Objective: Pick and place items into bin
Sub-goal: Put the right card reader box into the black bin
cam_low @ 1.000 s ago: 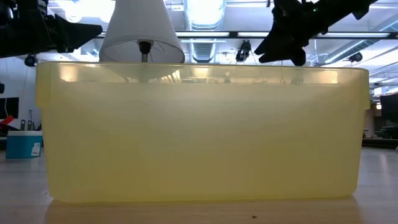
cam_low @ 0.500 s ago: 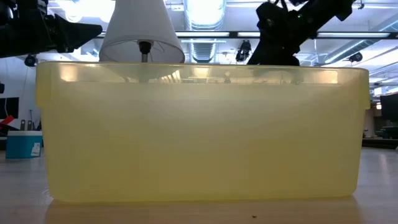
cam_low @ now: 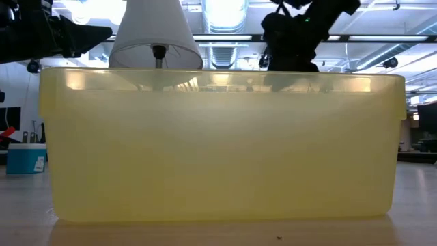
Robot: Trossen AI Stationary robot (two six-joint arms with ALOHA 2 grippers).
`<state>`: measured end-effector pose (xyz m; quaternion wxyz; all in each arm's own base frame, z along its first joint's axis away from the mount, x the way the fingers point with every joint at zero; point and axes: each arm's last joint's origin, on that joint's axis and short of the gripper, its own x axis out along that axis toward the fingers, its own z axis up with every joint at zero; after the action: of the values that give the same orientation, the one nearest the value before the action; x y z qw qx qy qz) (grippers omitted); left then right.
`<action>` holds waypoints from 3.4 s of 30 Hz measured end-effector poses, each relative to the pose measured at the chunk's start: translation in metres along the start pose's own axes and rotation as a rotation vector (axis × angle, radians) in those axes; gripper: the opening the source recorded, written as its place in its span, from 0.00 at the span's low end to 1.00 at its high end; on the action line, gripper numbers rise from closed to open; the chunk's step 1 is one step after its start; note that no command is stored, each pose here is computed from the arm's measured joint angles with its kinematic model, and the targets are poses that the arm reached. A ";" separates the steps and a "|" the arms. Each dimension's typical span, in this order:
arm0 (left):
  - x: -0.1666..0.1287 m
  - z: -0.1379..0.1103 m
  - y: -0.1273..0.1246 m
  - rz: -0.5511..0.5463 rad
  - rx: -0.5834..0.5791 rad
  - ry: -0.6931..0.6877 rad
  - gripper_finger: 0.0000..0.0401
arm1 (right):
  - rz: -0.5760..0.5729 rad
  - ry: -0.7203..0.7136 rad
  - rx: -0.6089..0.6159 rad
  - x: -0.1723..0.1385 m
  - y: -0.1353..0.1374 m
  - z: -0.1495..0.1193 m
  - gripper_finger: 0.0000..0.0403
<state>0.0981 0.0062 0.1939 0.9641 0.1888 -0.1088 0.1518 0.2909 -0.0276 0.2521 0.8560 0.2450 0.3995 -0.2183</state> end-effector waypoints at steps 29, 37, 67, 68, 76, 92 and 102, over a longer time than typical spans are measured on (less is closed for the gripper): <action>0.000 0.000 0.000 -0.001 0.001 0.003 0.20 | -0.156 0.384 0.024 0.062 -0.014 0.004 0.35; 0.000 0.000 0.000 -0.001 0.001 0.002 0.20 | -0.148 0.370 0.026 0.064 -0.013 0.004 0.35; 0.000 0.000 0.000 -0.001 0.001 0.002 0.20 | -0.133 0.414 0.007 0.098 -0.015 -0.010 0.35; 0.000 0.000 0.000 -0.001 0.001 0.002 0.20 | -0.134 0.415 0.007 0.098 -0.015 -0.010 0.35; 0.000 0.000 0.000 -0.001 0.001 0.002 0.20 | -0.116 0.423 0.004 0.100 -0.014 -0.015 0.35; 0.000 0.000 0.000 -0.001 0.001 0.002 0.20 | -0.108 0.416 0.003 0.108 -0.020 -0.028 0.35; 0.000 0.000 0.000 -0.001 0.001 0.002 0.20 | -0.105 0.411 0.001 0.109 -0.021 -0.029 0.33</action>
<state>0.0982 0.0062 0.1937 0.9642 0.1890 -0.1080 0.1518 0.3260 -0.0456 0.1446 0.7438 0.2638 0.5778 -0.2081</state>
